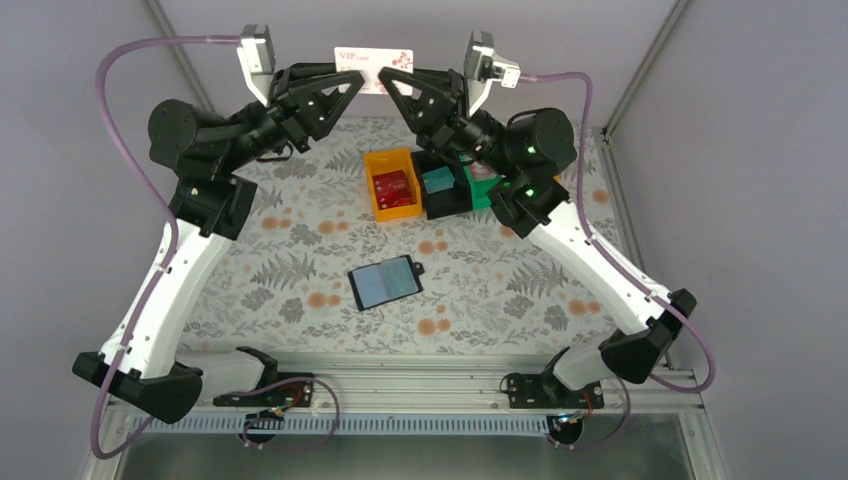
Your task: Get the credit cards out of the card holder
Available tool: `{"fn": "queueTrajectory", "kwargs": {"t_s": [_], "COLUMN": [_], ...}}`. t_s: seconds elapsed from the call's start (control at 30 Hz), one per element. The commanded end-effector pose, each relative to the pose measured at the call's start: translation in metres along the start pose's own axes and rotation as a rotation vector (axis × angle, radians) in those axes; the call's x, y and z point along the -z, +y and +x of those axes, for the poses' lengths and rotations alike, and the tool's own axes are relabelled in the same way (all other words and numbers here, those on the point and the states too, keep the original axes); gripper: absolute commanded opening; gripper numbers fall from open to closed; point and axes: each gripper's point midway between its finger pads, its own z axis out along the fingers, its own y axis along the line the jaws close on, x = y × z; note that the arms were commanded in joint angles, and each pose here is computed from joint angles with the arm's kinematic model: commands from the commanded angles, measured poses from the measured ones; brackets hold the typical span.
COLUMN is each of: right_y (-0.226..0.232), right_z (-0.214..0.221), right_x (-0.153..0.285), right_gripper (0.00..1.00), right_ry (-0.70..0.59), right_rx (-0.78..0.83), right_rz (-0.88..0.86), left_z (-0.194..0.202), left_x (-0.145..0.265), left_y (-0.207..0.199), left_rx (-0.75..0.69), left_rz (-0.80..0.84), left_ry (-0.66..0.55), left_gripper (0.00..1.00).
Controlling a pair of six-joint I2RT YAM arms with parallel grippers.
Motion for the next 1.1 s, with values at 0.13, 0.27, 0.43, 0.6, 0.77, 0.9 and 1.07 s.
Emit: {"fn": "queueTrajectory", "kwargs": {"t_s": [0.13, 0.27, 0.43, 0.6, 0.77, 0.9, 1.07], "right_y": [-0.202, -0.296, -0.367, -0.418, -0.441, -0.457, -0.464], "right_z": [0.061, 0.107, 0.105, 0.103, 0.100, 0.093, 0.093], "right_x": [0.104, 0.208, 0.315, 0.398, 0.461, 0.479, 0.494], "right_gripper": [0.04, 0.04, 0.04, 0.04, 0.04, 0.04, 0.04], "right_ry": [0.337, 0.485, 0.508, 0.555, 0.554, 0.599, 0.671], "right_rx": [-0.022, -0.068, -0.071, -0.141, -0.161, -0.098, -0.027], "right_rz": [0.723, 0.972, 1.177, 1.266, 1.361, 1.405, 1.450], "left_z": [0.092, 0.128, 0.142, 0.163, 0.186, 0.197, 0.204], "left_x": [0.091, 0.146, 0.174, 0.193, 0.207, 0.214, 0.222], "left_y": [0.157, 0.177, 0.177, 0.188, 0.202, 0.210, 0.219], "left_rx": [0.092, 0.162, 0.093, 0.039, 0.093, 0.111, 0.124], "left_rz": [-0.770, -0.905, -0.928, -0.957, -0.985, -0.994, -1.016], "left_ry": [0.171, 0.210, 0.247, 0.327, 0.368, 0.396, 0.414], "left_gripper": [1.00, 1.00, 1.00, 1.00, 1.00, 1.00, 1.00]}}
